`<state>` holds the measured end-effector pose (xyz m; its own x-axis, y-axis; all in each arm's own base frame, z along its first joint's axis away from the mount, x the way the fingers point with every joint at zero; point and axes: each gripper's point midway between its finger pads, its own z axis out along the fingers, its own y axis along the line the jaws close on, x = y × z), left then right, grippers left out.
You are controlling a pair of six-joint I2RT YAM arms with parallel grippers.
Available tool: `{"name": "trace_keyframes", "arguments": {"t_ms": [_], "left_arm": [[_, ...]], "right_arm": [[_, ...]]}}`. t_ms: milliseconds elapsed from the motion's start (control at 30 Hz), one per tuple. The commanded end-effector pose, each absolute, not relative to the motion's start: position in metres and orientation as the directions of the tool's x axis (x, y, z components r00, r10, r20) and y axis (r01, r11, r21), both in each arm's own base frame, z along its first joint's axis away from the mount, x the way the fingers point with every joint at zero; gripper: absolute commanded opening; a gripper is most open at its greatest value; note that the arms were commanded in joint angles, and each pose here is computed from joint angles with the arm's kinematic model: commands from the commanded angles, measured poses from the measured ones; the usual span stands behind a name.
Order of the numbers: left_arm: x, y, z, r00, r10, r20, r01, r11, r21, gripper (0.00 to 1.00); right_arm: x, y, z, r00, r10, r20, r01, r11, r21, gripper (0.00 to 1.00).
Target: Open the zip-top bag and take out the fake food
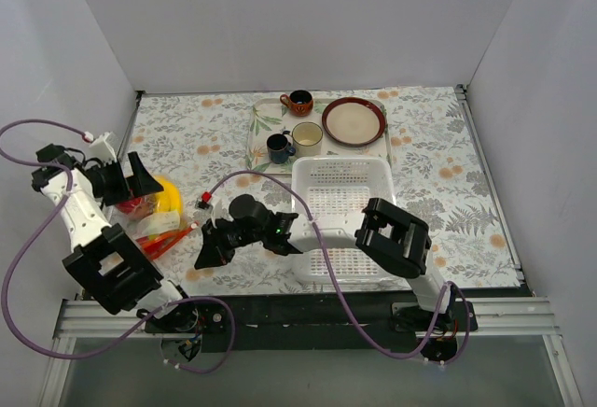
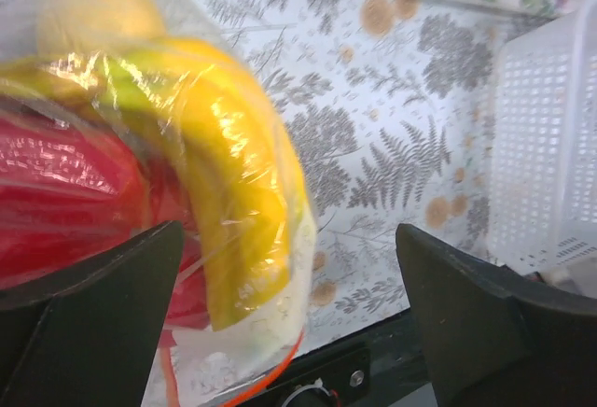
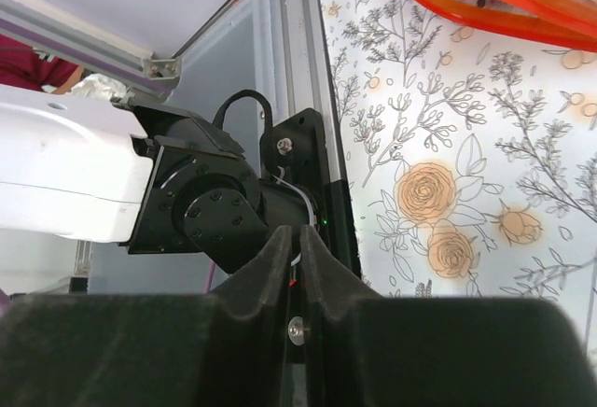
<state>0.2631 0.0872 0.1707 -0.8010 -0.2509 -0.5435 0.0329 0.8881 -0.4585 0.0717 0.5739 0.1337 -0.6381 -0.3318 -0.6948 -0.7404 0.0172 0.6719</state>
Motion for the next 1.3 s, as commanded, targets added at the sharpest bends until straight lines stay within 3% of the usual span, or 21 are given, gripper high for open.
{"name": "trace_keyframes", "arguments": {"t_ms": [0,200,300,400,800,1067,1267], "left_arm": [[0.264,0.061,0.237,-0.740,-0.250,-0.624,0.151,0.843,-0.516,0.98],[0.286,0.093,0.275,-0.651,-0.188,-0.736,0.125,0.929,-0.347,0.98],[0.300,0.148,0.262,-0.593,-0.098,-0.799,-0.030,0.995,-0.100,0.98],[0.306,0.198,0.241,-0.565,-0.009,-0.825,-0.175,0.978,0.109,0.98],[0.291,0.207,0.125,-0.733,-0.023,-0.680,-0.138,0.984,0.116,0.98],[0.232,0.193,0.060,-0.832,-0.029,-0.554,-0.105,0.989,0.105,0.98],[0.185,0.202,0.042,-0.841,-0.124,-0.526,-0.183,0.981,0.060,0.98]], "right_arm": [[0.082,0.566,0.160,-0.619,-0.288,-0.731,-0.771,0.043,0.636,0.20],[0.085,0.550,0.161,-0.609,-0.300,-0.734,-0.785,0.097,0.612,0.24],[0.084,0.540,0.162,-0.609,-0.299,-0.735,-0.787,0.110,0.607,0.24],[0.082,0.527,0.163,-0.613,-0.292,-0.734,-0.785,0.121,0.607,0.24],[0.078,0.497,0.176,-0.629,-0.236,-0.740,-0.776,0.143,0.614,0.24],[0.073,0.484,0.160,-0.648,-0.263,-0.715,-0.761,0.184,0.622,0.24],[0.072,0.489,0.141,-0.650,-0.327,-0.685,-0.758,0.223,0.613,0.24]]}}
